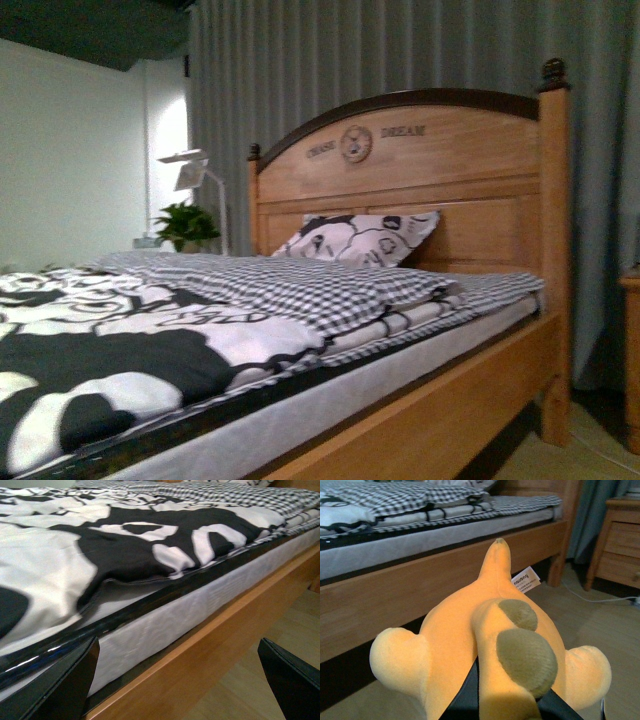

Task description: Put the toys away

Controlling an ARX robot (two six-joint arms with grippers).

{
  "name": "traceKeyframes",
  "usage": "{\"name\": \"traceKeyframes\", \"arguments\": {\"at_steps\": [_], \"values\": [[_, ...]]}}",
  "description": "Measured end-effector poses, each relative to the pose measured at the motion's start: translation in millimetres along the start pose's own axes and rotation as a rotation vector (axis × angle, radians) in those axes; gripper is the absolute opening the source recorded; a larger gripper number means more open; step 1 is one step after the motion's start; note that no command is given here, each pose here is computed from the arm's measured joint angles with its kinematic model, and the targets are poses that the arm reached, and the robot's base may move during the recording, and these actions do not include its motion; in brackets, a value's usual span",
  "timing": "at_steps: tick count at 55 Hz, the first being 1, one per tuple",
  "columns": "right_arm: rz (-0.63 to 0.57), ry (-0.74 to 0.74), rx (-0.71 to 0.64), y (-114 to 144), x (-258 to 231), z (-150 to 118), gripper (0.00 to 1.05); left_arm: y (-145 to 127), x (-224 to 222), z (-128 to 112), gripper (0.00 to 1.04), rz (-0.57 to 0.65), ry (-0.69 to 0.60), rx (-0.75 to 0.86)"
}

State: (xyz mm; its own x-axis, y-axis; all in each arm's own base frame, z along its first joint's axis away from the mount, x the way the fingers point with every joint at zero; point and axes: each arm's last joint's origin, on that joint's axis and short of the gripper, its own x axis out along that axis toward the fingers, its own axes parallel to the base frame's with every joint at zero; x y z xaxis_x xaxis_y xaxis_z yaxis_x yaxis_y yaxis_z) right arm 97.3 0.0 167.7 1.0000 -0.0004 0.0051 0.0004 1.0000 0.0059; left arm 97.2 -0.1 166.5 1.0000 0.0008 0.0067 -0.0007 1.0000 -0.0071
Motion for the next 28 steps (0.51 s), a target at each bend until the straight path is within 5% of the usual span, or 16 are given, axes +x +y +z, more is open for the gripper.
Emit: {"name": "traceKeyframes", "arguments": {"at_steps": [28], "values": [[0.000,0.000,0.000,0.0,0.0,0.0,0.07,-0.1,0.0,0.0,0.98,-0.002,0.000,0.000]]}}
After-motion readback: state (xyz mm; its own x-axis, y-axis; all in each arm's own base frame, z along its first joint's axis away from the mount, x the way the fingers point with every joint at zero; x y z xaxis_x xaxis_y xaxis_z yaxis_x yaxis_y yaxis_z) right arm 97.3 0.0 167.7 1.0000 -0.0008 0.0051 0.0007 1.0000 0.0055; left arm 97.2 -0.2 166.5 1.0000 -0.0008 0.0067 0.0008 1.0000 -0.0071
